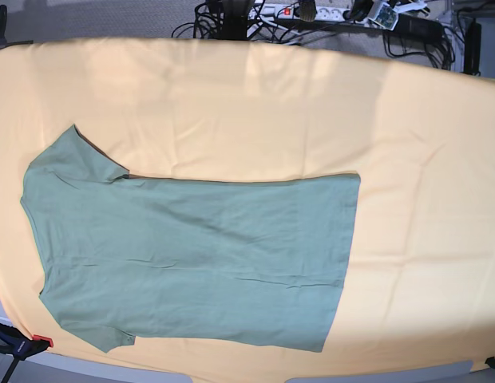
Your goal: Fold the T-shirt properly
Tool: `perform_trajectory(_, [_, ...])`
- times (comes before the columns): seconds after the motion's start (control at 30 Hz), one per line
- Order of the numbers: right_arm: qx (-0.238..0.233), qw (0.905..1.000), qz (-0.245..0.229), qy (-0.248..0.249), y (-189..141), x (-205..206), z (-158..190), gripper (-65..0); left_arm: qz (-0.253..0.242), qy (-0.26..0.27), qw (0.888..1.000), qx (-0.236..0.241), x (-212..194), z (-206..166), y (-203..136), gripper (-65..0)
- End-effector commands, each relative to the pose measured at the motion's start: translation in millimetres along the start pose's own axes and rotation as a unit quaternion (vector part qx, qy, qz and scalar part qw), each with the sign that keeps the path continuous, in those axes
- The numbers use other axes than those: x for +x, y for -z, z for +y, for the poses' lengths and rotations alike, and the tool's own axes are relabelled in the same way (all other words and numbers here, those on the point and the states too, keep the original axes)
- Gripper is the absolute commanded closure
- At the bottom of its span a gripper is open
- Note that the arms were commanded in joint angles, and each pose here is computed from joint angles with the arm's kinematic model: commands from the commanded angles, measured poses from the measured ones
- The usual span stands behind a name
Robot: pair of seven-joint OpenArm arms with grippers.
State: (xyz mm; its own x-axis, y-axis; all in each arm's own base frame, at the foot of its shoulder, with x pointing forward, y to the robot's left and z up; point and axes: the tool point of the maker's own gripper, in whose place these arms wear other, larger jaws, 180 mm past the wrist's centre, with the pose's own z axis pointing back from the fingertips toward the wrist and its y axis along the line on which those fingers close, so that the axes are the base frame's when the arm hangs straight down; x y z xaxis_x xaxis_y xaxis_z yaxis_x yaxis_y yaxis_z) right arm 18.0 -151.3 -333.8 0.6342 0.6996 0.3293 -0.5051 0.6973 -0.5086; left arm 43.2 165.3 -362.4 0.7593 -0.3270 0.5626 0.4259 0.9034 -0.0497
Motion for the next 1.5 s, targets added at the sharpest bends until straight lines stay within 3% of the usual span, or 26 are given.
perform_trajectory(0.0, [-0.024, 0.9995, -0.021, -0.002, -2.1, 11.5, -13.0, 0.0, -0.022, 0.009, 1.000, 0.003, 13.3, 3.3, -1.1, 0.0])
perform_trajectory(0.1, [-0.047, 0.9965, -0.065, -0.022, 8.7, 37.0, -27.2, 0.0, -0.045, 0.032, 0.998, 0.010, 31.2, 14.7, 5.3, 0.0])
perform_trajectory(0.2, [-0.043, 0.9923, -0.109, -0.039, 24.1, 64.8, -32.3, 0.0, -0.062, 0.097, 0.993, 0.019, 50.6, 27.6, 12.4, 0.0])
perform_trajectory(0.4, [-0.111, 0.9737, -0.193, -0.049, 45.7, 125.0, -78.1, 0.0, -0.115, 0.201, 0.971, 0.055, 108.4, 65.1, 19.9, 0.0])
perform_trajectory(0.57, [-0.140, 0.9684, -0.205, -0.028, 60.4, 140.3, -120.5, 0.0, -0.177, 0.253, 0.948, 0.078, 158.3, 91.7, 19.6, 0.0])
perform_trajectory(0.7, [-0.124, 0.9694, -0.212, -0.007, 70.1, 135.9, -143.2, 0.0, -0.190, 0.312, 0.930, 0.029, 173.5, 96.7, 26.8, 0.0])
perform_trajectory(0.87, [-0.071, 0.9790, -0.191, 0.012, 89.2, 115.4, -144.1, 0.0, -0.181, 0.383, 0.905, -0.035, 177.9, 105.5, 47.1, 0.0])
perform_trajectory(0.93, [-0.056, 0.9804, -0.189, 0.010, 96.6, 109.8, -140.2, -1.0, -0.174, 0.412, 0.893, -0.047, 180.1, 111.2, 58.4, -11.0])
perform_trajectory(1.0, [-0.044, 0.9821, -0.183, 0.004, 104.3, 104.2, -134.3, -12.3, -0.158, 0.438, 0.883, -0.053, 180.8, 117.2, 72.3, -25.0])
perform_trajectory(1.07, [-0.030, 0.9848, -0.171, -0.004, 112.8, 97.3, -128.6, -22.9, -0.143, 0.457, 0.876, -0.057, 182.9, 120.1, 86.8, -33.4])
perform_trajectory(1.13, [-0.021, 0.9867, -0.161, -0.008, 120.4, 91.6, -125.8, -28.7, -0.136, 0.473, 0.869, -0.057, 189.1, 121.7, 99.8, -34.0])
perform_trajectory(1.27, [-0.023, 0.9887, -0.148, -0.007, 132.8, 86.1, -129.7, -29.1, -0.136, 0.507, 0.850, -0.047, 209.5, 121.8, 119.6, -34.0])
perform_trajectory(1.47, [-0.030, 0.9899, -0.138, -0.008, 142.6, 83.1, -137.9, -29.1, -0.140, 0.527, 0.836, -0.063, 230.4, 105.7, 145.2, -34.0])
